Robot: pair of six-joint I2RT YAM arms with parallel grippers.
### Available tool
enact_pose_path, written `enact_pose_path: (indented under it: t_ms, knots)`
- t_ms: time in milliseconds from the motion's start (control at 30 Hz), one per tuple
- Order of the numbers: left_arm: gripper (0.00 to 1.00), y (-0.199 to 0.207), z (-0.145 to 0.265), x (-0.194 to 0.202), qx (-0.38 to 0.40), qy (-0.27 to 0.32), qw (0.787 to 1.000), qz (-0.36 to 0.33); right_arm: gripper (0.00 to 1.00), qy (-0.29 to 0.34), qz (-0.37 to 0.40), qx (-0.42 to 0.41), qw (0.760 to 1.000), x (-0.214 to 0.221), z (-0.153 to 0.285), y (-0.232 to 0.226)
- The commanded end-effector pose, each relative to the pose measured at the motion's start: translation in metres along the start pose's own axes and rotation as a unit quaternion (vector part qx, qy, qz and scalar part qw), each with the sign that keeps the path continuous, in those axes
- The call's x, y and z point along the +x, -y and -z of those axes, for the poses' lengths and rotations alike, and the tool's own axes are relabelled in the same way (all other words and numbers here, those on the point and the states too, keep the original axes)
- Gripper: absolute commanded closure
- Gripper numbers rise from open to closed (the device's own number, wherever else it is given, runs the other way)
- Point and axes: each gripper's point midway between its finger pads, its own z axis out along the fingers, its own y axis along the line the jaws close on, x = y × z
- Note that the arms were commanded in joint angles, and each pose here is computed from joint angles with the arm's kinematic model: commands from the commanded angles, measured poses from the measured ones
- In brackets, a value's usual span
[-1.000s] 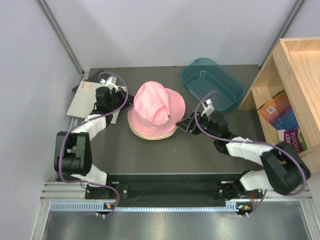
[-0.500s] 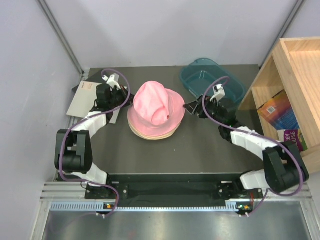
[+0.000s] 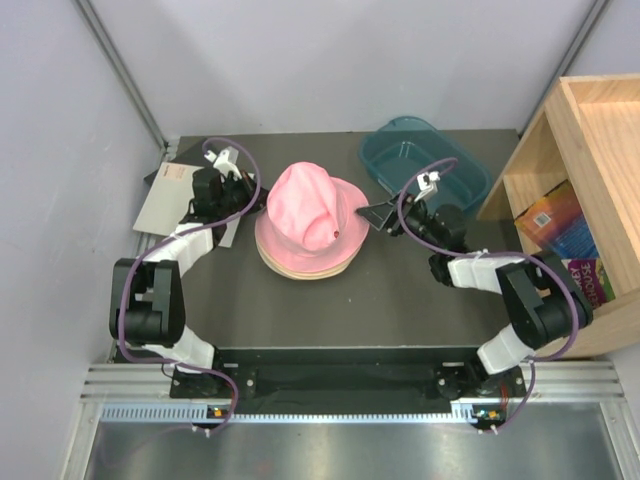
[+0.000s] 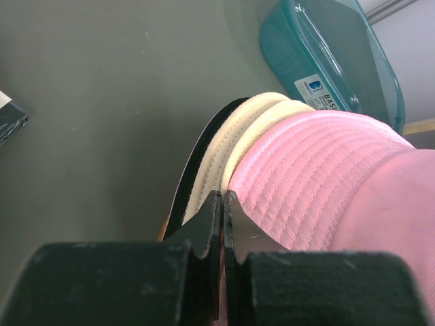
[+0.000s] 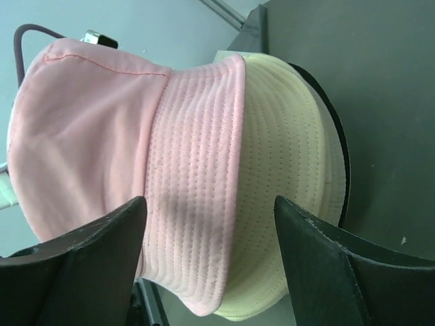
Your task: Stack the hats
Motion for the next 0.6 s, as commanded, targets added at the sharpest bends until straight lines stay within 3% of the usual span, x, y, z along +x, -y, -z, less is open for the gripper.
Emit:
enact_pose_path:
  t_ms: [0, 67, 100, 200, 567]
  knots:
    - [1.00, -0.002, -0.006, -0.007, 0.002, 0.014, 1.000, -0.015, 0.30, 0.009, -0.006, -0.053, 0.999, -0.008, -0.012, -0.014]
    - [1.00, -0.003, -0.006, -0.007, 0.000, 0.017, 1.000, -0.014, 0.41, 0.004, -0.021, -0.062, 0.998, -0.005, -0.016, -0.012]
    - [1.00, -0.005, -0.006, -0.005, -0.001, 0.016, 1.000, -0.013, 0.63, 0.003, -0.026, -0.058, 0.998, -0.004, -0.017, -0.009]
    - [1.00, -0.010, -0.005, -0.001, -0.014, 0.017, 1.000, -0.010, 1.00, -0.006, -0.041, -0.022, 0.999, 0.006, -0.016, 0.009]
    - [1.00, -0.022, -0.003, 0.019, -0.047, 0.018, 0.999, -0.001, 1.00, -0.031, -0.031, 0.142, 0.989, 0.044, -0.003, 0.085]
